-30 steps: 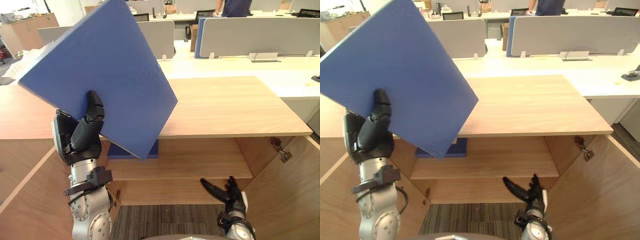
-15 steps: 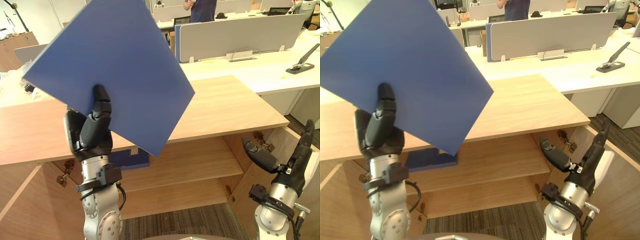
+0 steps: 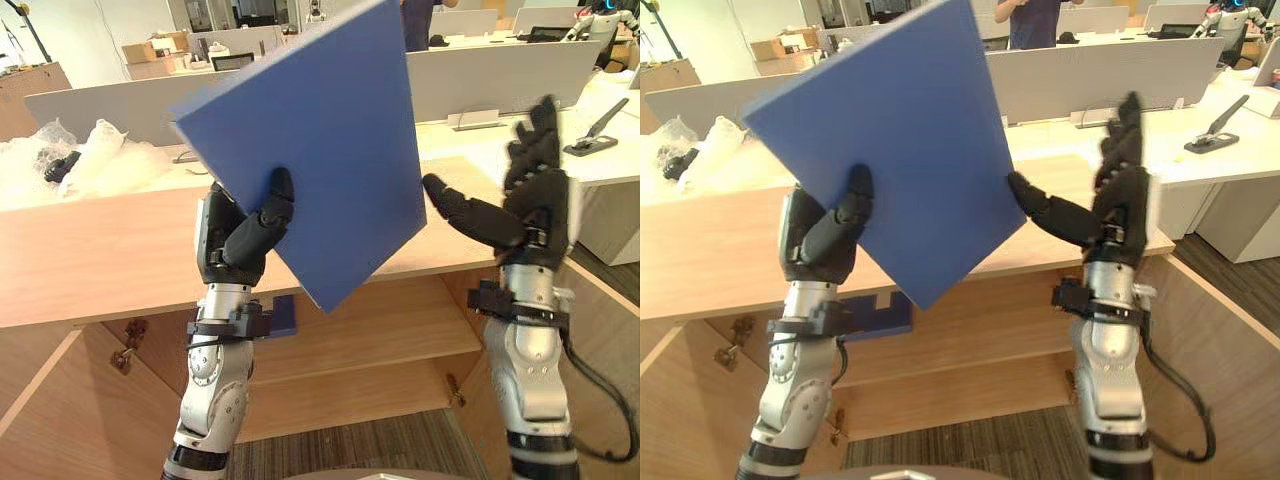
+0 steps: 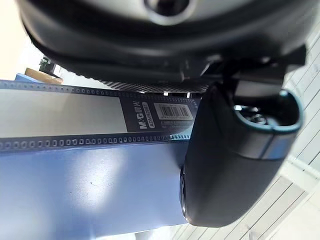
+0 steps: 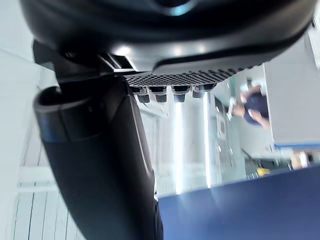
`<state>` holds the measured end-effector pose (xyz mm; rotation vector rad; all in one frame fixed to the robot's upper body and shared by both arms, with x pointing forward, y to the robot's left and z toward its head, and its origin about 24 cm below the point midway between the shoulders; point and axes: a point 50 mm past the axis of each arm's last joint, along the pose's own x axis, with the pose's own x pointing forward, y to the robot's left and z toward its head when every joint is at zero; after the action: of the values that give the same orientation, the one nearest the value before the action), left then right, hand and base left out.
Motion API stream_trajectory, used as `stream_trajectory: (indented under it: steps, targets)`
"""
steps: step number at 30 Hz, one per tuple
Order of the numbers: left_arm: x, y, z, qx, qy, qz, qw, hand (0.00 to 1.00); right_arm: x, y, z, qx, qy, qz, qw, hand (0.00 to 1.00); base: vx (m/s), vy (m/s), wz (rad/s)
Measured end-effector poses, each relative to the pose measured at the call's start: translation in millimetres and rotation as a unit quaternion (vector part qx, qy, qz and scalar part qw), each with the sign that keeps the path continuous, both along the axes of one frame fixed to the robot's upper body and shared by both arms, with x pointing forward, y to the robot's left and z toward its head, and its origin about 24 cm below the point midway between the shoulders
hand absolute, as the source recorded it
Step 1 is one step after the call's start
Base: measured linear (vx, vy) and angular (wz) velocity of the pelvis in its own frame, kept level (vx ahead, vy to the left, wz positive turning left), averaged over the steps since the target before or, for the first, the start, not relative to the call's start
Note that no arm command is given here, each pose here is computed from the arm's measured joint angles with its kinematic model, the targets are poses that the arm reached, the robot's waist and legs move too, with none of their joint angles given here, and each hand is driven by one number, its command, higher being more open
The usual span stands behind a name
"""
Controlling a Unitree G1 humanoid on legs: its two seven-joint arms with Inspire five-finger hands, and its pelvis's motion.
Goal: Walk over to the cabinet, pick up the folder, carry it to the office cabinet, place the folder inside the office cabinet, then close the office cabinet door
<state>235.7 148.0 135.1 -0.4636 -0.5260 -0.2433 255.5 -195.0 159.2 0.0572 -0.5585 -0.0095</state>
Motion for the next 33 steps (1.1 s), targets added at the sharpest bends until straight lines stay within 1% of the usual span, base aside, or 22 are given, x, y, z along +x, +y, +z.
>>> stream_trajectory:
  steps: [3,6,9,11,17,18,23,25,26,28,31,33]
  targets:
    - [3,-4,-6,0.025,0.012,-0.065,0.998,0.0,21,4,-2,-0.03,0.057,0.128,0.99,1.0,-0.03,0.002,0.06]
    - [4,0,-7,0.02,0.02,-0.083,0.996,0.0,33,-1,8,-0.066,0.083,0.188,0.976,1.0,-0.03,-0.01,0.05]
    - [7,2,-6,0.034,0.023,-0.111,0.993,0.0,42,-5,17,-0.104,0.107,0.223,0.963,1.0,-0.04,-0.012,0.05]
    - [8,5,-4,0.047,0.019,-0.122,0.991,0.0,44,-5,19,-0.111,0.12,0.245,0.956,1.0,-0.05,-0.014,0.0]
    - [9,7,-4,0.053,0.023,-0.148,0.987,0.0,48,-5,13,-0.107,0.139,0.266,0.948,1.0,-0.06,-0.008,-0.03]
    - [9,8,-6,0.051,0.028,-0.152,0.987,0.0,50,-4,13,-0.112,0.144,0.268,0.946,0.0,-0.1,-0.002,-0.05]
    - [12,10,-13,0.043,0.047,-0.177,0.982,0.0,49,-7,6,-0.132,0.175,0.3,0.928,0.0,-0.09,0.001,-0.01]
    - [12,13,-15,0.044,0.05,-0.186,0.98,0.0,47,-7,3,-0.134,0.187,0.328,0.916,0.0,-0.08,0.003,0.0]
    - [12,14,-16,0.044,0.051,-0.187,0.98,1.0,46,-6,3,-0.136,0.187,0.332,0.914,0.0,-0.07,0.006,0.0]
    - [13,15,-17,0.041,0.053,-0.187,0.98,1.0,44,-5,3,-0.14,0.183,0.346,0.909,0.0,-0.08,0.007,0.02]
    - [11,16,-18,0.052,0.046,-0.201,0.977,1.0,38,-6,6,-0.139,0.167,0.345,0.913,0.0,-0.06,0.006,0.05]
    - [6,15,-24,0.05,0.047,-0.218,0.974,1.0,31,-5,14,-0.155,0.128,0.328,0.923,0.0,-0.06,0.009,0.02]
